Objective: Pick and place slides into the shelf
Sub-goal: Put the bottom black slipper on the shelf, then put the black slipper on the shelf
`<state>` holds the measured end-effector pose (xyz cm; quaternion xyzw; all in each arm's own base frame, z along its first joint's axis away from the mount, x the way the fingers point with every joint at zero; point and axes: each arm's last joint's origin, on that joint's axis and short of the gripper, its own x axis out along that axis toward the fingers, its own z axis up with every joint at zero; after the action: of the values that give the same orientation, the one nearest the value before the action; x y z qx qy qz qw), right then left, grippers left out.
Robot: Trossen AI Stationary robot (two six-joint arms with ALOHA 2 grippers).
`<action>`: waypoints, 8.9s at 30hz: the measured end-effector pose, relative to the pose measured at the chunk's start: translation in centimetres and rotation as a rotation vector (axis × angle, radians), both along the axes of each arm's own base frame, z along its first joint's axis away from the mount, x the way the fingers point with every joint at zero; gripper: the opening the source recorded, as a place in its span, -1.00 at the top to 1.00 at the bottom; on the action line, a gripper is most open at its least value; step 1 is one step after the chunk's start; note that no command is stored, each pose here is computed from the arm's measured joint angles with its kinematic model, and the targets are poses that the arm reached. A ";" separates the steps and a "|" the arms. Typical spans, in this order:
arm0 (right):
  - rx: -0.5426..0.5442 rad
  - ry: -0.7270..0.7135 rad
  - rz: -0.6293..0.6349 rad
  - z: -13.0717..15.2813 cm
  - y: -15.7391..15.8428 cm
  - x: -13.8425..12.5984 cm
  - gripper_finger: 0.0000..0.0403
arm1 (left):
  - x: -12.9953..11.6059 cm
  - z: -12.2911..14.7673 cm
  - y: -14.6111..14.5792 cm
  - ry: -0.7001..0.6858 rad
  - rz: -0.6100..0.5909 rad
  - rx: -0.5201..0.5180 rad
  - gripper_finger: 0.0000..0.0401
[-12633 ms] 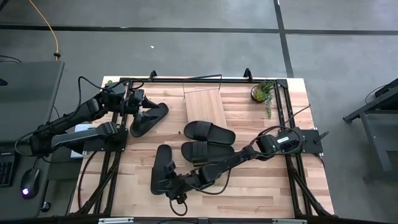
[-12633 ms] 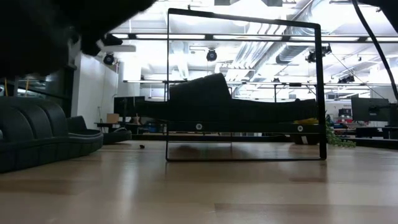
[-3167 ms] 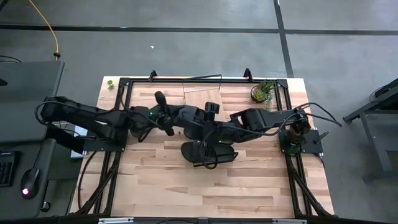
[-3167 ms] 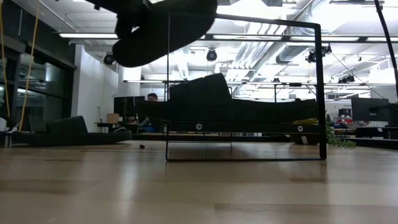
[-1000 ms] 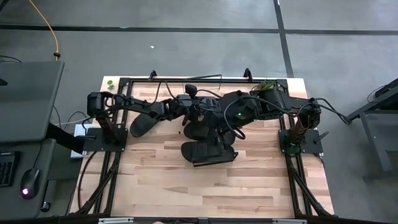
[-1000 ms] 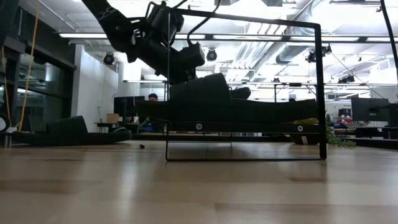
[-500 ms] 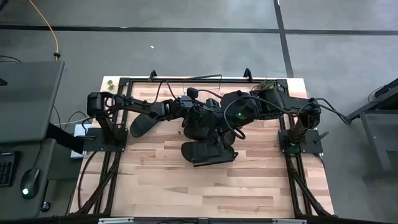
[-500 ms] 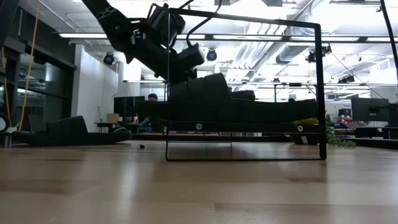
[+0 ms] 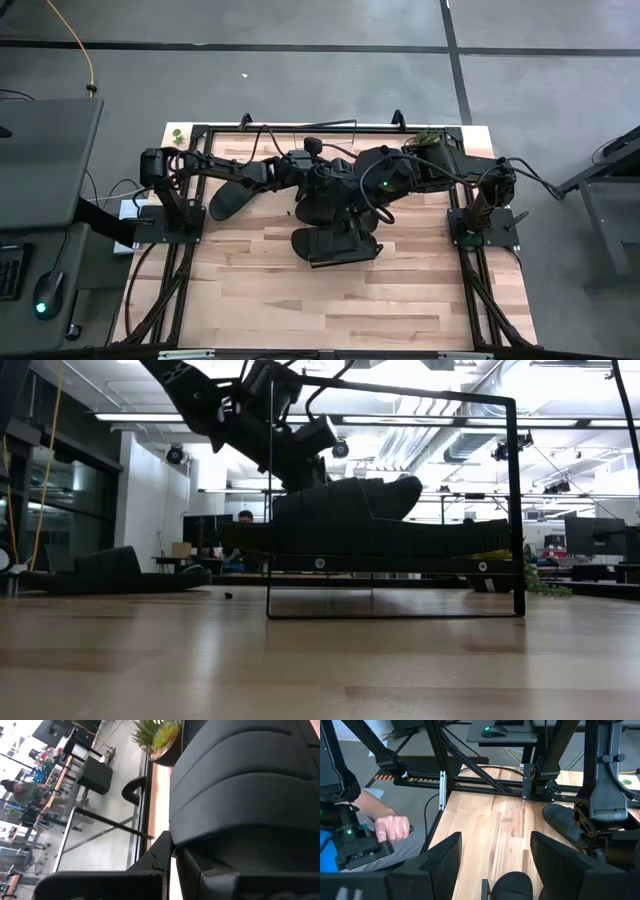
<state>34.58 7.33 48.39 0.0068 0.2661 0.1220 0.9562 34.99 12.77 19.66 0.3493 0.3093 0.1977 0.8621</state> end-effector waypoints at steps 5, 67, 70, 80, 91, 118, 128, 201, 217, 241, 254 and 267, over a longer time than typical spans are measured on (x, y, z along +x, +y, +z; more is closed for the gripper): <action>0.000 0.000 0.000 0.0 0.0 0.0 -0.13 | 0.1 0.1 0.0 0.005 0.004 -0.006 0.97; -0.007 0.000 0.001 -1.5 0.2 1.3 -0.13 | -2.2 -2.0 1.8 0.187 0.142 -0.194 -0.32; -0.007 0.000 0.001 -1.5 0.2 1.3 -0.13 | -2.0 -1.8 1.8 0.167 0.150 -0.170 -0.32; -0.008 0.006 0.001 -1.6 0.2 1.3 -0.13 | -2.7 1.1 1.3 0.079 0.178 -0.140 -0.26; -0.084 -0.001 0.017 -1.7 0.1 1.2 -0.13 | -6.7 5.8 -1.8 0.134 0.173 -0.214 -0.08; -0.119 0.008 -0.008 -1.8 -0.1 1.2 -0.13 | -13.3 2.8 -4.4 0.799 0.378 -0.537 -0.03; -0.120 0.008 -0.007 -1.8 -0.1 1.2 -0.13 | -14.7 2.1 -2.2 0.882 0.339 -0.715 -0.03; -0.090 0.041 -0.022 -2.1 0.0 1.2 -0.13 | -15.6 -1.8 2.1 1.189 0.494 -1.200 0.97; -0.090 0.041 -0.022 -2.1 0.0 1.2 -0.13 | -12.7 5.6 4.3 0.879 0.499 -1.098 0.99; -0.082 0.021 -0.025 -1.9 0.1 1.3 -0.13 | -15.0 20.5 1.4 -0.327 0.231 -1.138 1.00; -0.110 0.009 -0.075 -1.8 -0.2 1.4 -0.13 | -13.6 17.3 2.2 -0.415 0.205 -1.261 0.98; 0.013 -0.183 -0.156 0.0 -0.1 2.3 -0.13 | -13.4 17.6 2.0 -0.428 0.139 -1.337 0.98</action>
<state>36.88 7.26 48.37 0.0225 0.1754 0.0490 0.9830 21.55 14.82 37.24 -0.3224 0.2095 0.0844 0.9193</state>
